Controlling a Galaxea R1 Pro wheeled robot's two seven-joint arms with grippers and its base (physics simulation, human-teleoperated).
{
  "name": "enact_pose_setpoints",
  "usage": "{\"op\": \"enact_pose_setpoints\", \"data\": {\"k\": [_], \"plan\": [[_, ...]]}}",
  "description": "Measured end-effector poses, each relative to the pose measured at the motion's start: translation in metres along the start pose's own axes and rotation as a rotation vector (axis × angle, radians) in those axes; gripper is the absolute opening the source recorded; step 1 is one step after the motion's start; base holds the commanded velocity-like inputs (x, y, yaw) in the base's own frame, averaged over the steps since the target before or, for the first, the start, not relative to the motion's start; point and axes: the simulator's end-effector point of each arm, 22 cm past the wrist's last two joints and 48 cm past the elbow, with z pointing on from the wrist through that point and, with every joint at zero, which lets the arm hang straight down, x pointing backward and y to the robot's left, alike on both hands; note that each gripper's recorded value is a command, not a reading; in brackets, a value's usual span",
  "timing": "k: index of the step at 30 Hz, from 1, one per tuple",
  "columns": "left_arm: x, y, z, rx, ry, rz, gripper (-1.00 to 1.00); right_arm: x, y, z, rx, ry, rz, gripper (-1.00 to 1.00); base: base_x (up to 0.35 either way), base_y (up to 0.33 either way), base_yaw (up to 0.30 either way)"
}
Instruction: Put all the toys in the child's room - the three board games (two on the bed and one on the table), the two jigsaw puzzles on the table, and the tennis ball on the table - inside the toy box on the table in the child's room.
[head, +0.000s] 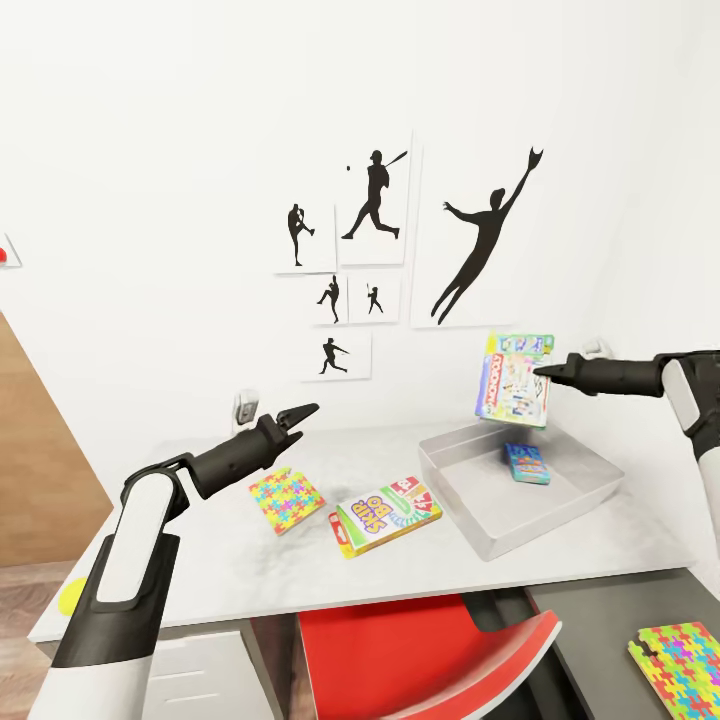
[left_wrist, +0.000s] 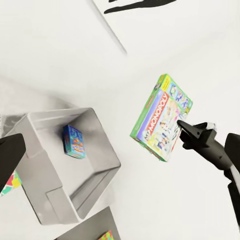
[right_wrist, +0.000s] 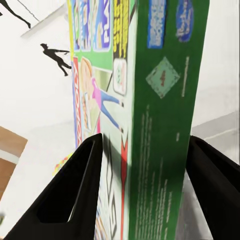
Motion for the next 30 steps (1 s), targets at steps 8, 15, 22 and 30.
{"op": "enact_pose_setpoints", "data": {"k": [8,15,22,30], "plan": [[-0.001,0.004,-0.002,-0.007,-0.001,0.002,1.00,0.022,-0.015,0.010,0.100,0.104,-0.166,-1.00,0.000,0.000,0.000],[-0.002,0.004,-0.005,-0.001,0.000,0.006,1.00,0.032,-0.013,0.019,0.128,0.153,-0.281,-1.00,0.000,0.000,0.000],[-0.002,0.003,-0.005,0.001,0.000,0.006,1.00,0.037,-0.013,0.024,0.135,0.174,-0.331,-1.00,0.000,0.000,0.000],[-0.002,0.003,-0.005,0.002,0.000,0.007,1.00,0.059,0.004,0.030,0.059,0.252,-0.377,-1.00,0.000,0.000,0.000]]}}
